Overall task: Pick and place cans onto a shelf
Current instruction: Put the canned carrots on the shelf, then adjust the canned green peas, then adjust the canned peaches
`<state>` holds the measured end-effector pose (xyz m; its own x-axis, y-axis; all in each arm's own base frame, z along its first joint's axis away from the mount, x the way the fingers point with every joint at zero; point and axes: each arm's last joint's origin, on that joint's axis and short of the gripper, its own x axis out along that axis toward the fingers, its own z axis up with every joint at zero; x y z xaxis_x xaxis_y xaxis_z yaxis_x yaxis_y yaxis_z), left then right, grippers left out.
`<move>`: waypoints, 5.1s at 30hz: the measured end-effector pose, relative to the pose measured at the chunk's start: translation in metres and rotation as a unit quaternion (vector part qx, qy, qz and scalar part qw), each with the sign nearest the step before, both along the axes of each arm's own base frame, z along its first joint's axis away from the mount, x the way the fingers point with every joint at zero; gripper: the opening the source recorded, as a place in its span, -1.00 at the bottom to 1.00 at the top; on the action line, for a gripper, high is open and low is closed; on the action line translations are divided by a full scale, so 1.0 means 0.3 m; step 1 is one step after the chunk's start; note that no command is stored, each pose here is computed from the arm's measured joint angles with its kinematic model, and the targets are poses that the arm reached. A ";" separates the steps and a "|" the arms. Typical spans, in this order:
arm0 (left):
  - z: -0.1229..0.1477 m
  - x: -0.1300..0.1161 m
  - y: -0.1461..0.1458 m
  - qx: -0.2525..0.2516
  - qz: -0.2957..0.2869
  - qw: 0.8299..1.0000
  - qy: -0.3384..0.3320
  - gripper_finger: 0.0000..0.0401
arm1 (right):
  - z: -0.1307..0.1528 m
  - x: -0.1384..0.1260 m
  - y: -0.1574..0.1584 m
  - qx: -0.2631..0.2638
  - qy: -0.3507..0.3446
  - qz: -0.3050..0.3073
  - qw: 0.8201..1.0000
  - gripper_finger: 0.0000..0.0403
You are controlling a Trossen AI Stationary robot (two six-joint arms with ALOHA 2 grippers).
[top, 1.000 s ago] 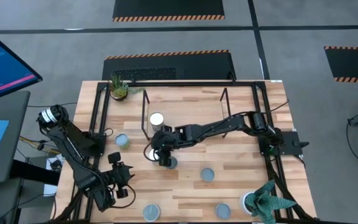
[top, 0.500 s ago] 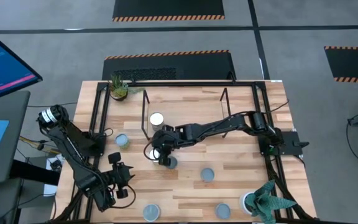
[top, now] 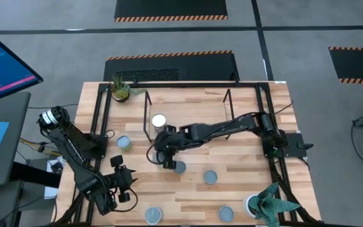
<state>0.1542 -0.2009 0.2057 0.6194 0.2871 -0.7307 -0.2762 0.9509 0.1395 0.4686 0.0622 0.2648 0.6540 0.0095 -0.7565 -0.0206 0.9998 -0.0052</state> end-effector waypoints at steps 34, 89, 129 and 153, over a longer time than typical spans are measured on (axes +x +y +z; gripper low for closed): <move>0.001 0.008 0.003 0.006 -0.004 1.000 -0.001 -0.31 | 0.308 -0.221 -0.413 -0.065 0.086 -0.129 0.986 -0.98; 0.000 0.013 0.012 0.013 -0.001 1.000 0.005 -0.31 | 0.239 -0.133 -0.647 0.045 0.103 -0.154 0.982 -0.64; -0.171 0.069 0.594 -0.001 0.412 0.853 0.319 -0.31 | 0.546 -0.728 0.551 -0.047 0.079 0.097 0.991 -0.64; 0.000 0.216 0.400 -0.102 0.279 0.934 0.200 -0.30 | 0.546 -0.761 0.585 -0.040 0.075 0.096 0.992 -0.64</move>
<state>0.2190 -0.0810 0.2057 0.0807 0.3133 -0.9462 -0.7006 0.6931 0.1697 0.2403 0.2378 0.4285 0.5255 0.0584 -0.8488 -0.2176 0.9737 -0.0677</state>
